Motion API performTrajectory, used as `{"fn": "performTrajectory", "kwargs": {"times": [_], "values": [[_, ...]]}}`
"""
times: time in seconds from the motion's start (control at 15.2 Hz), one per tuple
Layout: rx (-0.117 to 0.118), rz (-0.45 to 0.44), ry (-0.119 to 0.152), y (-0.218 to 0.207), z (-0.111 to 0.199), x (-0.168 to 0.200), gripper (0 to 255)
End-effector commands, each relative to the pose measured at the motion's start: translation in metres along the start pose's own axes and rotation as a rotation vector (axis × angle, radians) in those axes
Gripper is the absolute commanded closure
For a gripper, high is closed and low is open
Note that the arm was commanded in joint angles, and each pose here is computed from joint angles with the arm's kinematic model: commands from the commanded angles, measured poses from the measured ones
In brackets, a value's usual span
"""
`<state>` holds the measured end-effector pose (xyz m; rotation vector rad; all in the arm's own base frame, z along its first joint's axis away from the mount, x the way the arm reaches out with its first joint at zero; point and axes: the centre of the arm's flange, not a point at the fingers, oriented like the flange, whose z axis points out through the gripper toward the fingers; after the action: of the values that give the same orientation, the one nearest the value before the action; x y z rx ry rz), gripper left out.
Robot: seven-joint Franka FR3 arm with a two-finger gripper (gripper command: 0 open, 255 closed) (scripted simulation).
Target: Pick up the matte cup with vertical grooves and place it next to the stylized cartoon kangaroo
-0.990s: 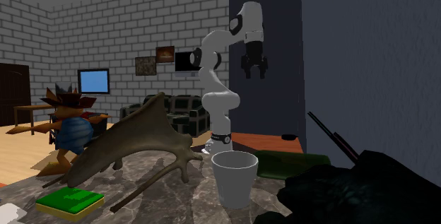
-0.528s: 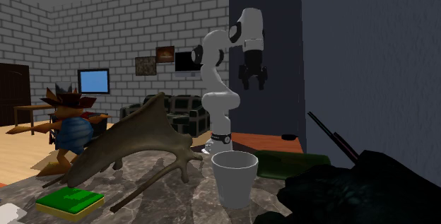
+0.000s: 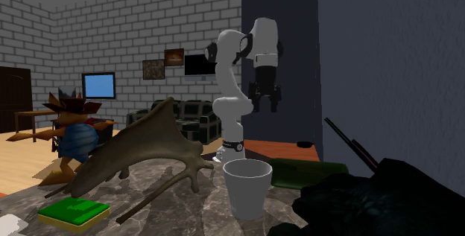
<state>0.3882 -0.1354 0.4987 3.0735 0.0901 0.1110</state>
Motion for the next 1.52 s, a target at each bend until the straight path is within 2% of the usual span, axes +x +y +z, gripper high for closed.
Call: {"fn": "performTrajectory", "kwargs": {"times": [0.0,0.92,1.45], "values": [[-0.015,-0.008,0.004,0.014,0.015,0.013,0],[-0.11,-0.056,0.024,0.119,0.124,0.099,0],[-0.114,-0.058,0.025,0.128,0.165,0.103,0]]}}
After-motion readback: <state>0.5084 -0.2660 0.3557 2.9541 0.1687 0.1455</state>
